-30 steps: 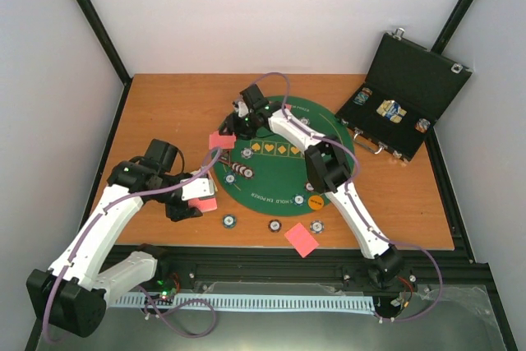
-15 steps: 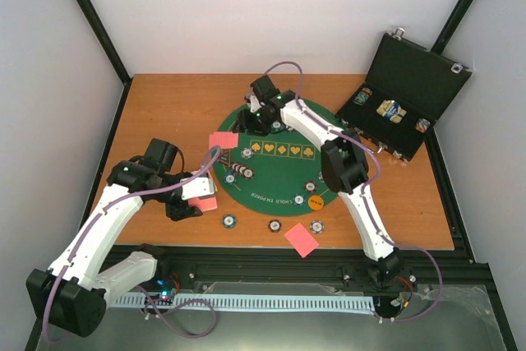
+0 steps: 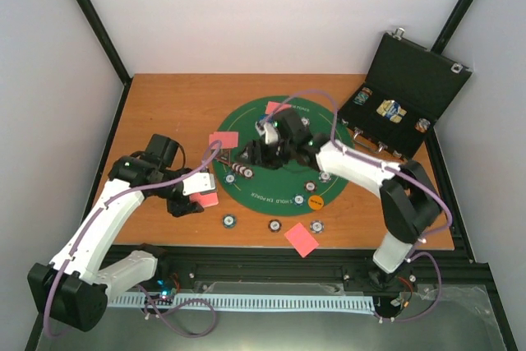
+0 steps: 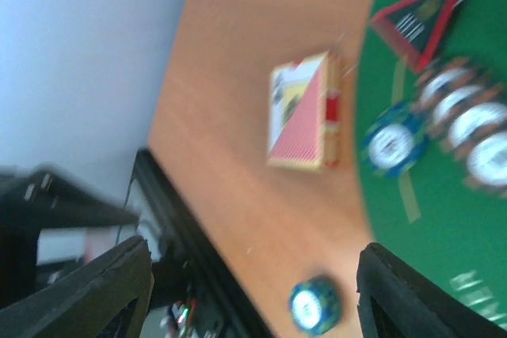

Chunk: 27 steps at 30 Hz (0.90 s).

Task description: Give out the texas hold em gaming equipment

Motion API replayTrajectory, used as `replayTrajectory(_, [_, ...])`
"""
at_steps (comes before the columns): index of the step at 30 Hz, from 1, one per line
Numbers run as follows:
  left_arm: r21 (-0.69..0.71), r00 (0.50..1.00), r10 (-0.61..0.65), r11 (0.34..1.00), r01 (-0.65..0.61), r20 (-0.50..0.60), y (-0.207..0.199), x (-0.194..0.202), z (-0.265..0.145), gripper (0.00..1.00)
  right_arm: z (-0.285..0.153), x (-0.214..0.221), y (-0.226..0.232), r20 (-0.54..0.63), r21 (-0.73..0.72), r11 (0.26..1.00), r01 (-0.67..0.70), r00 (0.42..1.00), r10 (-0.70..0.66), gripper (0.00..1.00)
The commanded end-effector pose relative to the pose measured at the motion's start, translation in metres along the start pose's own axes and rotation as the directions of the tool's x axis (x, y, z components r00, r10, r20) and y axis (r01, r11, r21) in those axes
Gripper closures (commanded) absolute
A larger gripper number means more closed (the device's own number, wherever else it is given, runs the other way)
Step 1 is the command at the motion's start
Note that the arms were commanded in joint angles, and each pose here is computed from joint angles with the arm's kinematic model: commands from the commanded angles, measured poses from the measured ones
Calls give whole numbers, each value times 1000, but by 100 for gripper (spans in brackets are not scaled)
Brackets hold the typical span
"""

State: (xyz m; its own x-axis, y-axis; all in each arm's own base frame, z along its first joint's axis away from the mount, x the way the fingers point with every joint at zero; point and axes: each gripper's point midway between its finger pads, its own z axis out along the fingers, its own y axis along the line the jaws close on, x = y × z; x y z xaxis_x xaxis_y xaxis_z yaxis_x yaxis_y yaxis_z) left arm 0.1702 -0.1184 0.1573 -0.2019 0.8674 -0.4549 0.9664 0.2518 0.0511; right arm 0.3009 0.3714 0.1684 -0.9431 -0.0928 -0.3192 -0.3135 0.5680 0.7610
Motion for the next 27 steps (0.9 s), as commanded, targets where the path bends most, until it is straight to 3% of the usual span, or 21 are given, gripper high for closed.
replayTrajectory(1, [-13, 999, -11, 1000, 11, 52, 9, -17, -7, 48, 8, 40, 50, 32, -175, 984, 29, 999, -23, 29])
replayTrajectory(9, [-17, 998, -13, 1000, 14, 62, 11, -20, -9, 48, 35, 85, 83, -13, -253, 966, 52, 998, -57, 29])
replayTrajectory(27, [-19, 999, -5, 1000, 6, 48, 10, -16, -8, 48, 67, 112, 105, -93, -350, 936, 23, 994, -60, 29])
